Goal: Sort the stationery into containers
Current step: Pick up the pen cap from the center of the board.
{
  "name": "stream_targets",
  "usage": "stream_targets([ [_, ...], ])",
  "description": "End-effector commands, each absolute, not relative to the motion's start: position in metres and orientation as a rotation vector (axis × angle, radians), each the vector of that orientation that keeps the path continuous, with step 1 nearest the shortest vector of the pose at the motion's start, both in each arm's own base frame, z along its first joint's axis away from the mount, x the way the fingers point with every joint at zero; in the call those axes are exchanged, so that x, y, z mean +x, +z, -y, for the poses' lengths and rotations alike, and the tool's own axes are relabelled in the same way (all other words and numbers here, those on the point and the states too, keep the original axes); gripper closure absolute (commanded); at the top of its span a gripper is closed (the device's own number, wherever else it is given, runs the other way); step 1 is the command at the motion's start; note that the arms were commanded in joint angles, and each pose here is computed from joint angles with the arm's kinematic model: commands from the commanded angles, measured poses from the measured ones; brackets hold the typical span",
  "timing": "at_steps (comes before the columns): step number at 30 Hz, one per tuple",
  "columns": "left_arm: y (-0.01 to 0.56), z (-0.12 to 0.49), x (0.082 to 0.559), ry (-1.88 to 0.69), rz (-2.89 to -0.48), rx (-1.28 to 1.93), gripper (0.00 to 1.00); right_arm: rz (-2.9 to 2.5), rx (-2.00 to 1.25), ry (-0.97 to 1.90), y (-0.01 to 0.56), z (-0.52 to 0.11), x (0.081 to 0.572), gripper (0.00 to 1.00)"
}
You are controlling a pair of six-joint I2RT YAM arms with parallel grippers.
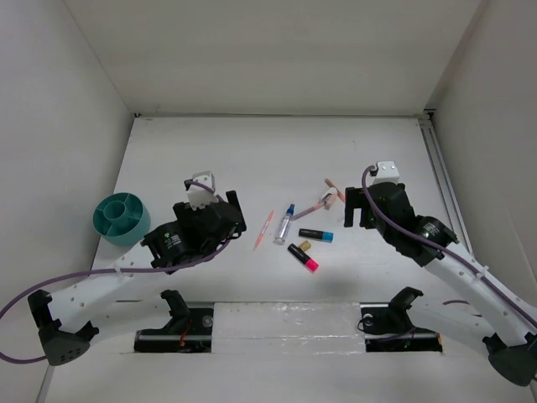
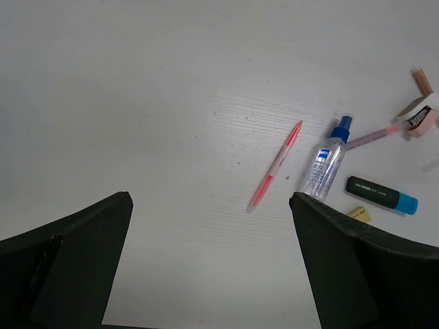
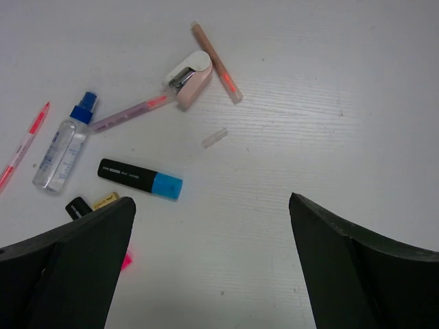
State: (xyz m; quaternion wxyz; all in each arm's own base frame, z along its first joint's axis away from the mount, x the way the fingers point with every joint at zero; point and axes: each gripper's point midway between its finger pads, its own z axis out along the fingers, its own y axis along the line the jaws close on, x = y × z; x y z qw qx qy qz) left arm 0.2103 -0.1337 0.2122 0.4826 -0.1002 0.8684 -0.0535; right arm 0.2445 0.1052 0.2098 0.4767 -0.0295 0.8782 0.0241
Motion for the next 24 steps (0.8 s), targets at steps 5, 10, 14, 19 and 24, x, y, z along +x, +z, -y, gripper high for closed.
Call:
stream_targets([
  [5, 0.223, 0.136, 0.214, -0.150, -2.095, -0.262, 0.00, -2.064, 0.045, 0.101, 0.228, -0.101, 0.246, 0.00],
  [10, 0.221, 0.139, 0.215, -0.152, -2.102, -0.249, 0.00, -2.063, 0.147, 0.089, 0.214, -0.095, 0.246, 0.00],
  [14, 0.221, 0.139, 0.215, -0.147, -2.103, -0.239, 0.00, -2.109, 0.283, 0.053, 0.195, -0.095, 0.254, 0.00],
  [19, 0.219, 0.140, 0.215, -0.138, -2.108, -0.235, 0.00, -2.208, 0.351, 0.073, 0.157, -0.118, 0.266, 0.02],
  [24, 0.224, 0.141, 0.214, -0.172, -2.098, -0.244, 0.00, -2.250, 0.503, 0.036, 0.131, -0.126, 0.280, 0.12],
])
